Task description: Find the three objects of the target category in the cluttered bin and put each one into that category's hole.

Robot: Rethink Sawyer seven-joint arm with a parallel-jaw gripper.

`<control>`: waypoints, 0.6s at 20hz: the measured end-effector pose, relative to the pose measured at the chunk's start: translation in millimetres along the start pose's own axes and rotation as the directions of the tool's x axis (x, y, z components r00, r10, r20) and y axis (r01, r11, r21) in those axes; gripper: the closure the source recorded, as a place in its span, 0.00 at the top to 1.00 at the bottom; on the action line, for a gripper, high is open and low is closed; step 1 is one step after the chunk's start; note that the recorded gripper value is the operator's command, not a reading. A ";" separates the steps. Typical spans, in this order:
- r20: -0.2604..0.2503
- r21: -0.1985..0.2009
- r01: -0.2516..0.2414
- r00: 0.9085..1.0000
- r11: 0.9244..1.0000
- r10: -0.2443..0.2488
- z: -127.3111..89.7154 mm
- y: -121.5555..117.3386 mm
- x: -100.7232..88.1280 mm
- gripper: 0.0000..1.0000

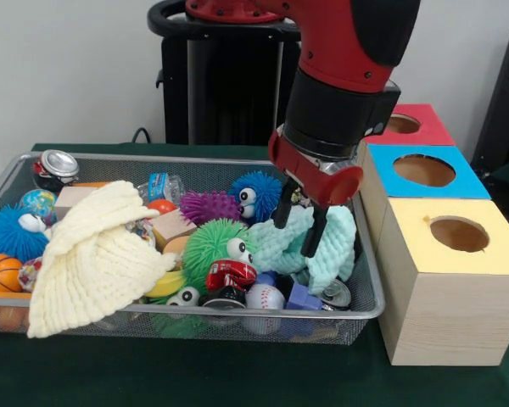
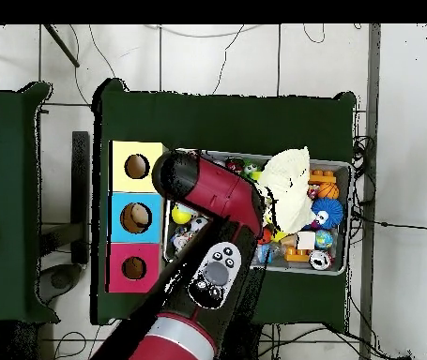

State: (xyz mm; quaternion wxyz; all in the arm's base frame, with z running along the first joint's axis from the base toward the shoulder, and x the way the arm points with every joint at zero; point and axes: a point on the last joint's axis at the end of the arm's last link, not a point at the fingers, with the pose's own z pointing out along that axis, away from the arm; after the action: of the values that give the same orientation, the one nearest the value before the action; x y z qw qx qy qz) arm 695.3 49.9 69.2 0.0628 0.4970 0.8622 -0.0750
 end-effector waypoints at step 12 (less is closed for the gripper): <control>-0.007 0.004 -0.001 1.000 1.000 0.001 -25.6 -22.9 34.5 1.00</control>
State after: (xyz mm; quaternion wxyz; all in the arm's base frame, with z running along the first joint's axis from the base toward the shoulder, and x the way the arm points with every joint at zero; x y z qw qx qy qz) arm 657.4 72.7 89.6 0.0589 0.4980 0.8619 -0.0750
